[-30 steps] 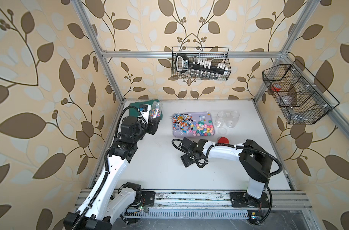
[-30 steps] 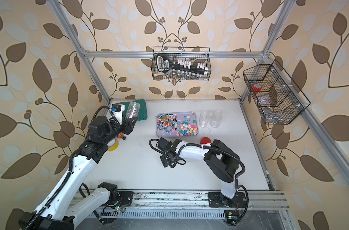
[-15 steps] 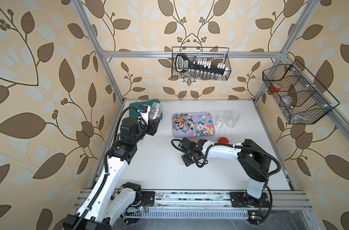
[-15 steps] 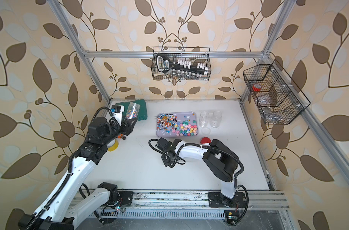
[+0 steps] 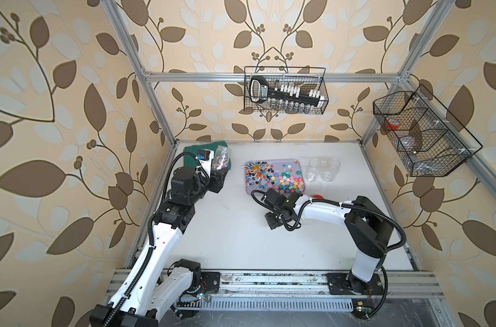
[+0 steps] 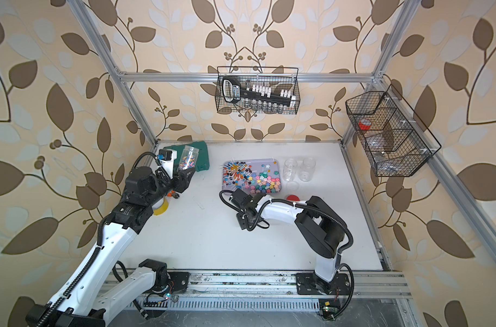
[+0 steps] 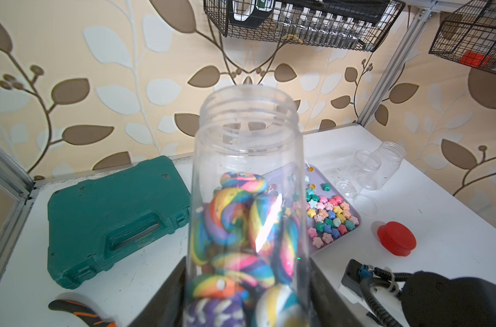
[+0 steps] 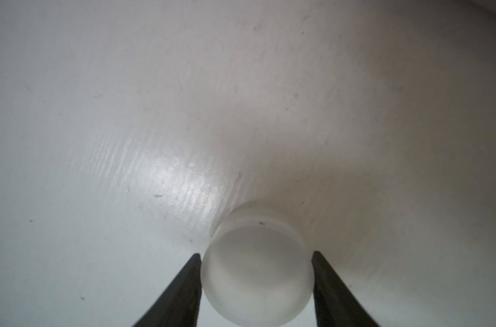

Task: Pour the candies out of the jar
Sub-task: Pick up the lid from the center of the board, then place the lid at the center of the board.

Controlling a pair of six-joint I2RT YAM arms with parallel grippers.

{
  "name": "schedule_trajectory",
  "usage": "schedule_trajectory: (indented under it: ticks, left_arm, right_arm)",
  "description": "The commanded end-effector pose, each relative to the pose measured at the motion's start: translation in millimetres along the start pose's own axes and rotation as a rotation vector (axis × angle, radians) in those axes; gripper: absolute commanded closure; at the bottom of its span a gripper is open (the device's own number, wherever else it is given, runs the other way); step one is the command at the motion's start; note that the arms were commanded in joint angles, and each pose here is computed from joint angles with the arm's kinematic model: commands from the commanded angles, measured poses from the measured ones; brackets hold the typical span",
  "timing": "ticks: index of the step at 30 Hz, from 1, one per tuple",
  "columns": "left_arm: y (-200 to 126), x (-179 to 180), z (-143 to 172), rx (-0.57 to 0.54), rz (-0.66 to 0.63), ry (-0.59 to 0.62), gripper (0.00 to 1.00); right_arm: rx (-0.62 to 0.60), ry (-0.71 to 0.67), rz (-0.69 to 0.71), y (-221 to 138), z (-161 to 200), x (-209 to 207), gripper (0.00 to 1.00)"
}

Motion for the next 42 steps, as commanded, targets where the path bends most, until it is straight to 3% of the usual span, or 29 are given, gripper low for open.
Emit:
schedule_trajectory:
  ticks: [1, 17, 27, 42]
  left_arm:
    - [-5.5, -4.3, -13.6, -0.084, 0.013, 0.027, 0.80]
    - [-4.4, -4.2, -12.9, -0.079, 0.018, 0.027, 0.80]
    - [-3.4, -4.9, -13.4, -0.074, 0.025, 0.026, 0.80]
    - [1.9, -5.0, -15.2, -0.075, 0.036, 0.023, 0.80]
  right_arm:
    - [-0.001, -0.005, 0.026, -5.4, 6.0, -10.1, 0.44]
    - [0.007, 0.091, 0.083, -16.1, 26.9, -64.5, 0.45]
    - [0.033, 0.232, 0.111, -26.7, 61.1, -123.3, 0.45]
    - [-0.022, 0.432, 0.158, -55.7, 80.7, -170.7, 0.45]
Point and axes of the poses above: each gripper's point midway between its finger pads, its own y axis out along the fingers, its own x axis along the line the jaws close on, z = x × y, the point moved 9 cm from there along -y, back along the fingers, and after that the axes turned 13 degrees about -y, right-handed, at the moved point
